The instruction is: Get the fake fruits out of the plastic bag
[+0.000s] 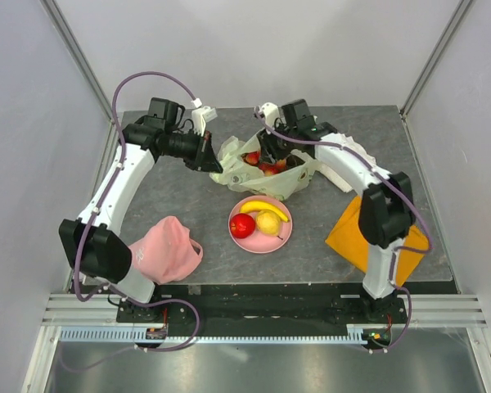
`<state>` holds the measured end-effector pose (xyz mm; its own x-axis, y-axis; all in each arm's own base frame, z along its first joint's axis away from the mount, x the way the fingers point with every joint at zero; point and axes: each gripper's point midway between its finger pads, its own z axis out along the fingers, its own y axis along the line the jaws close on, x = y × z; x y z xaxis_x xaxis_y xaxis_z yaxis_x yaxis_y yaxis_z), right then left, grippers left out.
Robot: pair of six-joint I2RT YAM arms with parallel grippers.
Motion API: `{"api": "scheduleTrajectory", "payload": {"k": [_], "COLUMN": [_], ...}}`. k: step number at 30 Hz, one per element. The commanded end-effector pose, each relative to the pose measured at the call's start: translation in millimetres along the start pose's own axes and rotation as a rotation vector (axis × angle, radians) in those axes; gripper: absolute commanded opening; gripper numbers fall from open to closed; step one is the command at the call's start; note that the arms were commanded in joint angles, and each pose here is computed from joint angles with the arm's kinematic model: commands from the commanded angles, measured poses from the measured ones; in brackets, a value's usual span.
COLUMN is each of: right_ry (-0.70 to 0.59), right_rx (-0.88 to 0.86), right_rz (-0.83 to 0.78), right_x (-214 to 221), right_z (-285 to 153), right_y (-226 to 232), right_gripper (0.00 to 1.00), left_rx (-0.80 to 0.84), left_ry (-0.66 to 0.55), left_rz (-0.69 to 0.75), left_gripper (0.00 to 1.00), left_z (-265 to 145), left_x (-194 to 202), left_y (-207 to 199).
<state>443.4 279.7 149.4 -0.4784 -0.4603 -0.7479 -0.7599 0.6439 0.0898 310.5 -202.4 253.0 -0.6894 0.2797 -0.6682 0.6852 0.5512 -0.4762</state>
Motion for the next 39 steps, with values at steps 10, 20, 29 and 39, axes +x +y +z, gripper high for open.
{"api": "scheduleTrajectory", "payload": {"k": [10,20,29,39], "right_ry": [-0.312,-0.548,-0.576,-0.467], "right_rx": [0.019,-0.297,-0.549,-0.626], "right_rz": [-0.177,-0.105,-0.146,-0.098], "right_x": [-101,-155,-157,-110], "right_z": [-154,-220,-242,-241], "right_y": [42,121,190,235], "right_gripper": [0.04,0.09,0.12,0.12], "left_rx": [-0.117,-0.084,-0.113,-0.175], "left_ry": [-0.075,-0.083,-0.075,-0.144], "left_rz": [0.024,0.023,0.066,0.111], "left_gripper": [0.01,0.02,0.02,0.02], "left_z": [4,12,10,-17], "left_x": [-50,-60,-58,-79], "left_y": [32,35,40,27]}}
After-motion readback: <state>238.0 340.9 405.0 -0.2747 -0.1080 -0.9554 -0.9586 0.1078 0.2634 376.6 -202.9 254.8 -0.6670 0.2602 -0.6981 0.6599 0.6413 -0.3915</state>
